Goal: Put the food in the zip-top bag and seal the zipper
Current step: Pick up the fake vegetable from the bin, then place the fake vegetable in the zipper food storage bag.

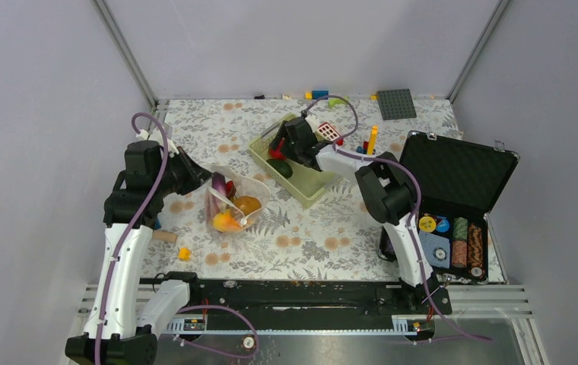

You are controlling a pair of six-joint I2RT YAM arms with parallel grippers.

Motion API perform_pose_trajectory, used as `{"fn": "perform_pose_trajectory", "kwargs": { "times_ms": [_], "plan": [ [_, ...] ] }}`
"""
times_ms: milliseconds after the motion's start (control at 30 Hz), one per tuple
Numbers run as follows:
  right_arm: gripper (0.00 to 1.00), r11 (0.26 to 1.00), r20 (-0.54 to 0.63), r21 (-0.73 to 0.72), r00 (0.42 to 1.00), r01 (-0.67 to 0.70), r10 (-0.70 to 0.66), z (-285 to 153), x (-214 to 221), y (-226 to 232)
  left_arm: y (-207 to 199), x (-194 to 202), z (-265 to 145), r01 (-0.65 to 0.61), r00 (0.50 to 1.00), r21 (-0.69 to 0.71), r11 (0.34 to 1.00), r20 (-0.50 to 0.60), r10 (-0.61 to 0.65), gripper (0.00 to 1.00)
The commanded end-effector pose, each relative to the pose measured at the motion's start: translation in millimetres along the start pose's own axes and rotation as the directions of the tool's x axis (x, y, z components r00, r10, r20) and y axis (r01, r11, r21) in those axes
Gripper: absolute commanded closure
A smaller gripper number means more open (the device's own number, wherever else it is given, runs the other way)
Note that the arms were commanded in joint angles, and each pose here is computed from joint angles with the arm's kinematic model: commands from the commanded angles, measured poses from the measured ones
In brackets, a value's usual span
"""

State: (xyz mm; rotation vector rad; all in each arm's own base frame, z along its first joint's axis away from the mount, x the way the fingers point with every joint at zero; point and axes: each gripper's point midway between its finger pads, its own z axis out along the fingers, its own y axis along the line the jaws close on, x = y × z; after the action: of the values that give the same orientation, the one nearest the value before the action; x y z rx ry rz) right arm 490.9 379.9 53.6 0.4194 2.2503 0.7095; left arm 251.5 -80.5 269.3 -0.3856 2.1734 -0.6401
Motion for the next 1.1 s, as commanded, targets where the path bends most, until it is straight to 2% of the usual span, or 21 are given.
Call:
{"fn": "perform_pose_trajectory", "kwargs": {
  "times_ms": [0,233,400,533,700,833,900,1067],
  "plan": [
    [0.62,0.996,0.143,-0.075,0.989,0.050,-0.039,-49,-50,35,-12,-15,-5,-0.028,0.997,0.054,0.998,0.066,0.025,1.00],
    [0.65,0.985,0.217,-0.141,0.974,0.103,-0.071,-102,-67,41,-10,-14,-2,-0.021,0.998,0.052,0.998,0.057,0.018,1.00],
    [0.66,0.948,0.274,-0.281,0.959,0.151,-0.072,-152,-76,59,-10,-14,0,-0.019,0.998,0.049,0.999,0.054,0.016,1.00],
    [0.67,0.889,0.261,-0.418,0.962,0.188,-0.081,-188,-68,78,-12,-12,0,-0.016,0.999,0.065,0.998,0.044,0.013,1.00],
    [0.66,0.720,0.247,-0.644,0.961,0.258,-0.124,-245,-49,118,-9,-14,3,-0.013,0.999,0.045,0.999,0.047,0.011,1.00],
    [0.66,0.538,0.261,-0.773,0.941,0.337,-0.214,-293,-12,152,-11,-13,3,-0.013,0.999,0.058,0.998,0.040,0.011,1.00],
    [0.66,0.455,0.293,-0.800,0.916,0.391,-0.273,-313,8,166,-9,-14,4,-0.013,0.999,0.047,0.999,0.042,0.011,1.00],
    [0.66,0.308,0.342,-0.827,0.856,0.470,-0.388,-342,48,187,-12,-13,3,-0.013,0.999,0.062,0.998,0.038,0.010,1.00]
  ]
}}
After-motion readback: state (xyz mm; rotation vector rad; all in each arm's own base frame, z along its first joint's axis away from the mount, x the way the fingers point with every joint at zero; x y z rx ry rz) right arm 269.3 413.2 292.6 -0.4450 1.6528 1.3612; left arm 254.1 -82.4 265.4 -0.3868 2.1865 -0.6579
